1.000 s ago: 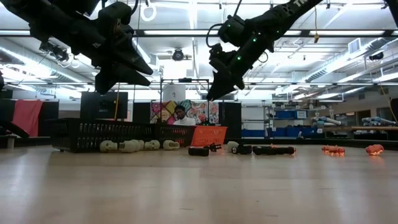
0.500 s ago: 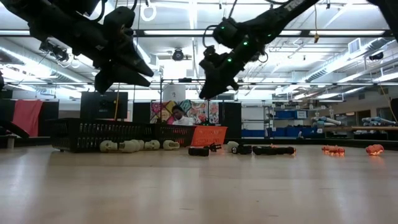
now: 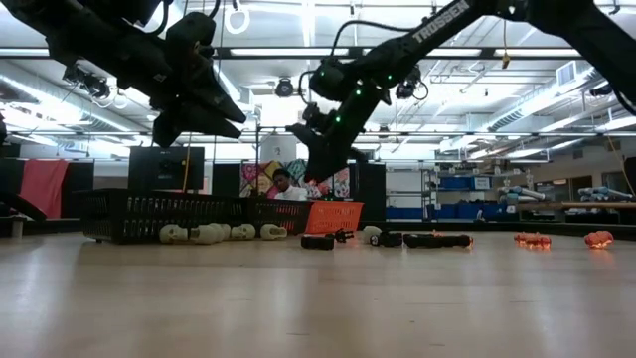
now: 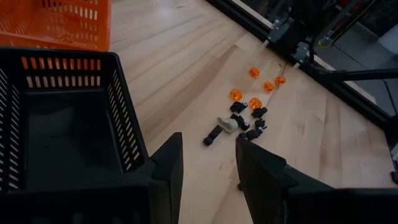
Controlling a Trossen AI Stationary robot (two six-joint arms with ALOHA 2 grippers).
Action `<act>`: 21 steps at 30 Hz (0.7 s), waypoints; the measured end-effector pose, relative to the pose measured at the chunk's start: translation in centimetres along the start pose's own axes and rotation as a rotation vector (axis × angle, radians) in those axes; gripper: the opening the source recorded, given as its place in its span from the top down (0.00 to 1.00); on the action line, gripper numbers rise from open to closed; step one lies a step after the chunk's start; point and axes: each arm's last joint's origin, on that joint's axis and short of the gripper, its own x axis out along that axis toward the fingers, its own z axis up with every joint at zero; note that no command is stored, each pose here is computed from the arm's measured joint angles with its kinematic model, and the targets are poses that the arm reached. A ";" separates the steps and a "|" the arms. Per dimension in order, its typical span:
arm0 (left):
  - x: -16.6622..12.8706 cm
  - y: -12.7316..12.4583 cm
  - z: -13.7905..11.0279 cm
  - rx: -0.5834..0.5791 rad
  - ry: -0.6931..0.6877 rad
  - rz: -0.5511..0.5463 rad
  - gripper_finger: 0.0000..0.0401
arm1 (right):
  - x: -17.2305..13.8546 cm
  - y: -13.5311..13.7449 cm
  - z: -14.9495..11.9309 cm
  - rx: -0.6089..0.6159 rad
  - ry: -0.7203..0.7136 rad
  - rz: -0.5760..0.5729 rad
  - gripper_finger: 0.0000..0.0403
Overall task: Sort Halloween decoration
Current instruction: Put the orange pumpkin toy into the orange bin, then put the white skull toy into the top black bin
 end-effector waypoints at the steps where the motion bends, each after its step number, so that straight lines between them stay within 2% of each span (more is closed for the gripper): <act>1: 0.0 0.0 0.0 -0.002 -0.001 -0.001 0.69 | 0.3 -0.1 -0.2 0.009 0.013 0.003 0.73; 6: 0.0 0.0 0.0 -0.003 0.000 0.000 0.69 | 1.6 -0.8 -1.0 0.038 0.086 0.062 0.72; 11: 0.0 0.0 0.0 -0.003 0.001 0.000 0.69 | 2.0 -1.6 -1.1 0.072 0.118 0.095 0.66; 17: 0.0 0.0 0.0 -0.001 0.001 0.001 0.69 | 1.8 -2.2 -1.1 0.096 0.152 0.159 0.55; 21: 0.0 0.0 0.1 0.018 -0.004 -0.005 0.69 | 0.6 -2.2 -0.6 0.098 0.145 0.154 0.52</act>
